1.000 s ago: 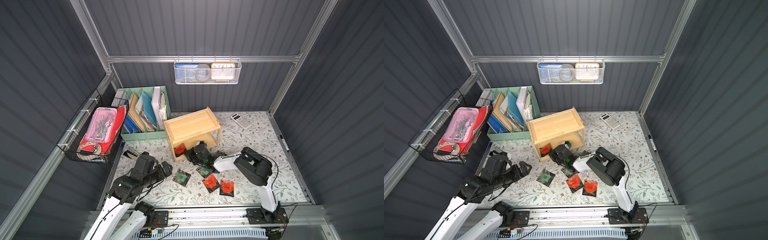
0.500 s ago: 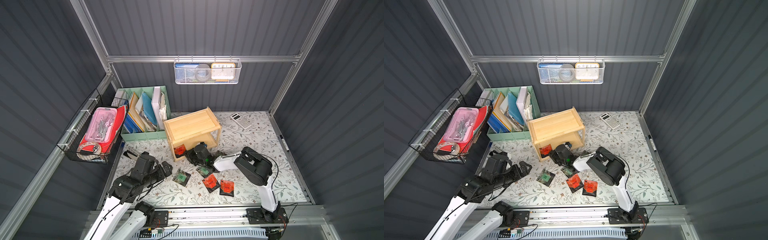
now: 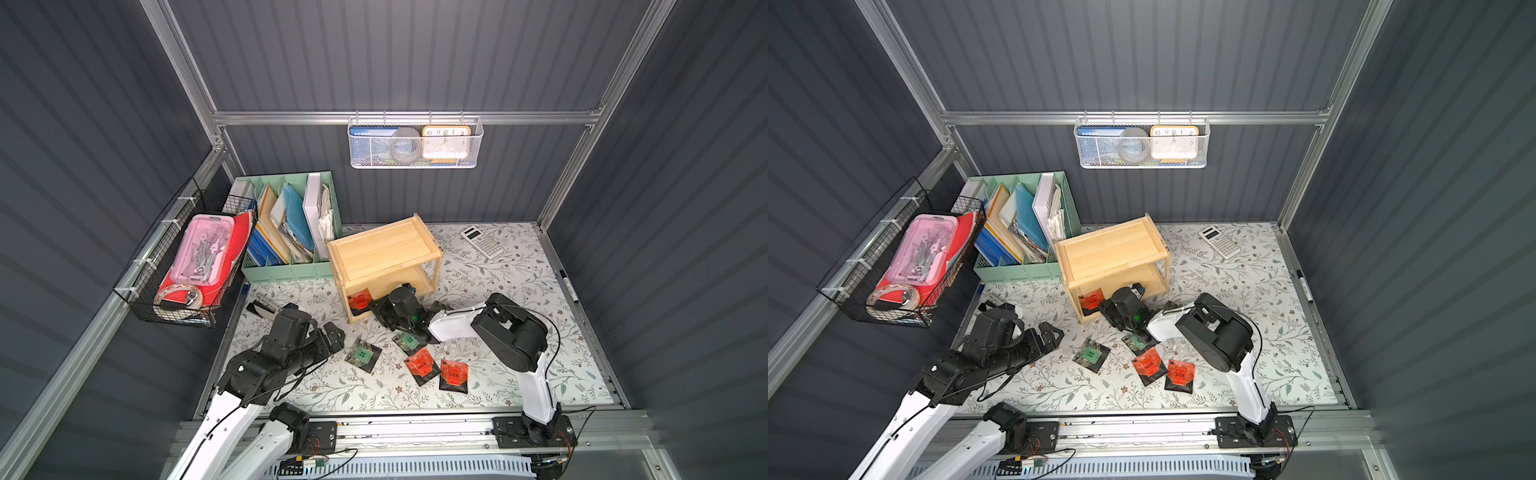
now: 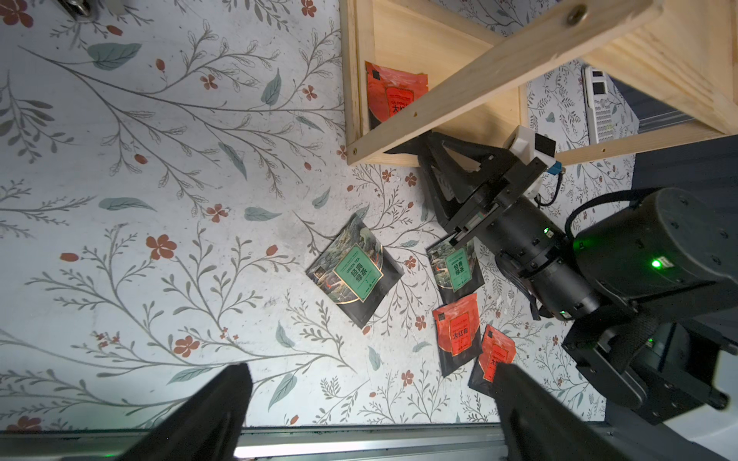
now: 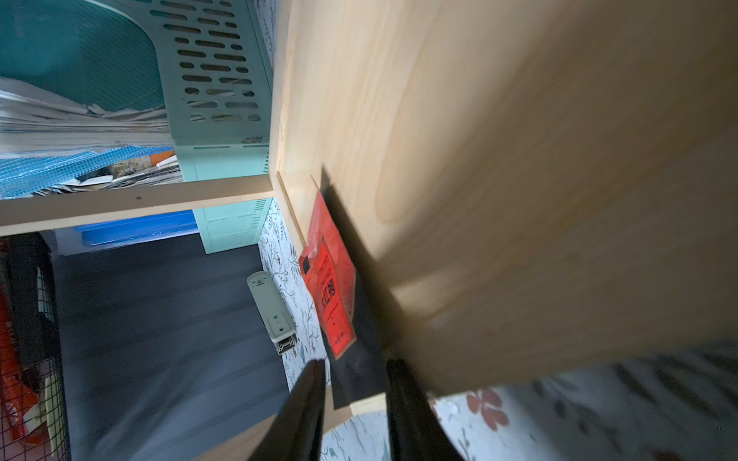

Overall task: Place the tea bags on the shelf by color
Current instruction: Place the tea bag on the shelf, then move the shelf to the center of the board.

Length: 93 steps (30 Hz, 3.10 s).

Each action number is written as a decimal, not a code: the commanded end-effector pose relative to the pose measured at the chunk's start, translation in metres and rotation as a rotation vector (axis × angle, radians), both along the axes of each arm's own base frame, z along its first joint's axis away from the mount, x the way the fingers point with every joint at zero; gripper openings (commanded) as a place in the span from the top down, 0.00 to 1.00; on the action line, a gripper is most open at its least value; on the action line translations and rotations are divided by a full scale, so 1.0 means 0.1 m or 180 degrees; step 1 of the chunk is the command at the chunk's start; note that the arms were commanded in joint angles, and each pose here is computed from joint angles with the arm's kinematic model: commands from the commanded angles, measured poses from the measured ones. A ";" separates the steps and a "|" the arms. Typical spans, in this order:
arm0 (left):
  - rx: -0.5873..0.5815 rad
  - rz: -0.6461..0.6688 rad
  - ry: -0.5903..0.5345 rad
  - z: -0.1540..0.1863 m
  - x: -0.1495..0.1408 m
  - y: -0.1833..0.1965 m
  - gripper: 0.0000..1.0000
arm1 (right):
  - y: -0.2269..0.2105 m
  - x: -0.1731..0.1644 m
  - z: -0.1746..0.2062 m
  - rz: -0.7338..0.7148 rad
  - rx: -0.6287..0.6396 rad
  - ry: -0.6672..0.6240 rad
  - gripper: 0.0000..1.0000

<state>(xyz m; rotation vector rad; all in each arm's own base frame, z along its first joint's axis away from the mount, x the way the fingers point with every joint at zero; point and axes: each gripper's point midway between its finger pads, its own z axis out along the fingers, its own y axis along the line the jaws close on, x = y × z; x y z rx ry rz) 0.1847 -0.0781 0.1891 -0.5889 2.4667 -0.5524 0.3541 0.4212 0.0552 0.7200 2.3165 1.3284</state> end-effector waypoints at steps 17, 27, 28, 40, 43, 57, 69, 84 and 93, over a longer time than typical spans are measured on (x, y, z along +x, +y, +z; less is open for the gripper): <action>-0.0114 0.0141 -0.0044 -0.02 0.12 -0.04 0.00 | -0.52 -0.34 0.24 -0.0008 -0.0358 0.0012 0.64; 0.0002 0.0427 0.0134 -0.24 0.36 -0.02 0.00 | -0.96 -0.77 0.57 0.0442 -0.1020 -0.0061 0.62; 0.0030 0.0450 0.0132 -0.24 0.41 -0.01 0.00 | -1.03 -0.83 0.60 0.0488 -0.1104 -0.0057 0.62; 0.0026 0.0915 0.0181 -0.38 0.84 0.19 0.00 | -1.90 -1.23 0.85 0.0300 -0.1580 -0.0243 0.60; -0.0016 0.1006 0.0178 -0.40 0.95 0.29 0.00 | -2.05 -1.26 0.91 0.0224 -0.1595 -0.0289 0.59; -0.0005 0.0969 0.0183 -0.45 1.32 0.25 0.00 | -2.53 -1.34 1.08 -0.0053 -0.1683 -0.0404 0.53; -0.0257 0.0559 0.0027 -0.44 1.46 0.00 0.00 | -2.58 -1.35 1.08 -0.0037 -0.1711 -0.0436 0.53; -0.0458 0.0368 0.0005 -0.48 1.59 -0.31 0.00 | -2.61 -1.39 1.02 -0.0047 -0.1690 -0.0371 0.52; -0.0440 0.0284 0.0014 -0.48 1.63 -0.55 0.00 | -2.68 -1.46 1.00 -0.0084 -0.1649 -0.0342 0.52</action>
